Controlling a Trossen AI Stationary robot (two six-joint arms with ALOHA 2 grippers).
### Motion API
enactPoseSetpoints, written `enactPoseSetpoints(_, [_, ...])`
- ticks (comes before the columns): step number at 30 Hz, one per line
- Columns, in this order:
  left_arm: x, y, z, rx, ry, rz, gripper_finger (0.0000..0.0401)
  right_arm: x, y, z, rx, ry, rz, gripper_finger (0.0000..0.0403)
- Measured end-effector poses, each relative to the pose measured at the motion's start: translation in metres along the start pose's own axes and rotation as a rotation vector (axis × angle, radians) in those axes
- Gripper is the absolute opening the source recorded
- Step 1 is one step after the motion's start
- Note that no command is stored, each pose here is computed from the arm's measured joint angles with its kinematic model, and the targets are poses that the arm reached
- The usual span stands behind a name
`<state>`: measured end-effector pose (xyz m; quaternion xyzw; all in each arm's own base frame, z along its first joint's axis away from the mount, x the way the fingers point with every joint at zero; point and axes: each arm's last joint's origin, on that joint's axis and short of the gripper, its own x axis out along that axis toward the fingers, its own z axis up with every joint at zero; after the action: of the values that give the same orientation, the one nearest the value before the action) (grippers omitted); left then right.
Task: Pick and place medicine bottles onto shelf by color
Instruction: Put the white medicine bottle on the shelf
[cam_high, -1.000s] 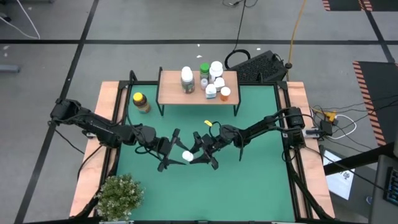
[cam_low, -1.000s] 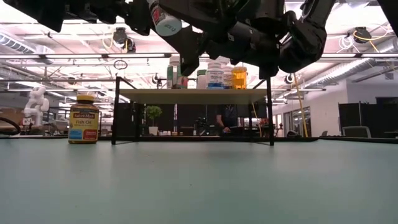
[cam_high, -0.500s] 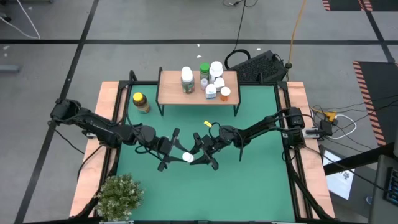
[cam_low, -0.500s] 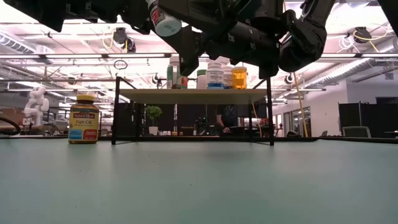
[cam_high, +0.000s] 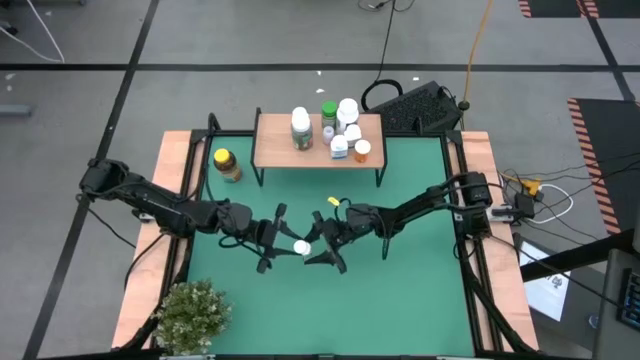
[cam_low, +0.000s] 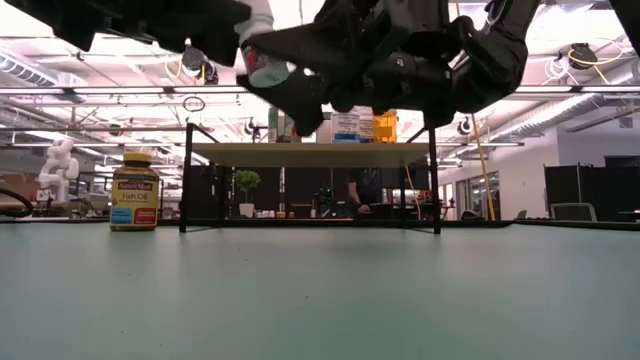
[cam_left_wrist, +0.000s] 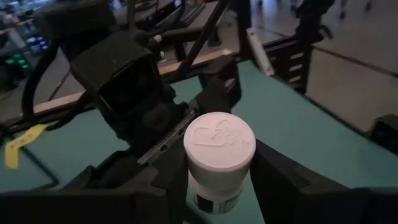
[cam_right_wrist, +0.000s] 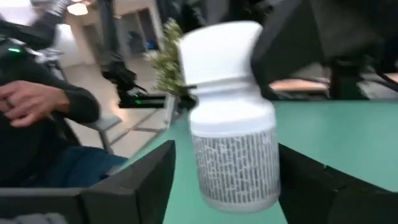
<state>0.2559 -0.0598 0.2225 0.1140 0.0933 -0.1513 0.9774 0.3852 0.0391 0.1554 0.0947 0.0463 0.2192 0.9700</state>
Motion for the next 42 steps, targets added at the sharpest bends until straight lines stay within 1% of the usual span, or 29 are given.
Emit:
enactPoseSetpoints(4, [0.000,0.002,-0.004,-0.005,0.060,0.083,0.0144,-0.009,-0.008,0.005,0.035,0.101,-0.130,0.0262])
enactPoseSetpoints(7, [-0.002,0.005,-0.004,-0.005,0.130,0.155,0.0144,-0.018,-0.007,0.013,0.056,0.194,-0.258,0.0266])
enactPoseSetpoints(11, [-0.005,0.012,0.001,0.001,0.241,0.233,0.0144,-0.033,0.001,0.029,0.056,0.281,-0.443,0.0263])
enactPoseSetpoints(13, [-0.005,0.019,0.008,0.004,0.241,0.277,0.0144,-0.042,0.008,0.037,0.043,0.307,-0.520,0.0260])
enactPoseSetpoints(18, [-0.007,0.043,0.016,-0.001,0.268,0.365,0.0145,-0.063,0.029,0.051,0.055,0.277,-0.649,0.0259])
enactPoseSetpoints(21, [-0.011,0.060,0.020,-0.016,0.290,0.417,0.0145,-0.079,0.039,0.054,0.062,0.222,-0.736,0.0258])
enactPoseSetpoints(24, [-0.016,0.076,0.021,-0.028,0.331,0.462,0.0145,-0.094,0.047,0.057,0.088,0.126,-0.812,0.0258])
enactPoseSetpoints(27, [-0.021,0.093,0.027,-0.027,0.335,0.513,0.0145,-0.106,0.054,0.068,0.099,-0.014,-0.830,0.0258])
enactPoseSetpoints(29, [-0.026,0.104,0.031,-0.035,0.332,0.539,0.0145,-0.114,0.058,0.077,0.078,-0.086,-0.820,0.0258])
enactPoseSetpoints(31, [-0.030,0.115,0.032,-0.028,0.326,0.562,0.0145,-0.119,0.061,0.085,0.044,-0.128,-0.810,0.0258])
enactPoseSetpoints(34, [-0.038,0.132,0.030,-0.037,0.316,0.611,0.0145,-0.123,0.063,0.087,0.022,-0.140,-0.806,0.0258])
enactPoseSetpoints(38, [-0.052,0.153,0.023,-0.077,0.319,0.664,0.0145,-0.124,0.063,0.078,0.015,-0.105,-0.804,0.0258])
enactPoseSetpoints(42, [-0.059,0.170,0.015,-0.155,0.273,0.657,0.0145,-0.126,0.060,0.075,0.022,-0.111,-0.814,0.0258])
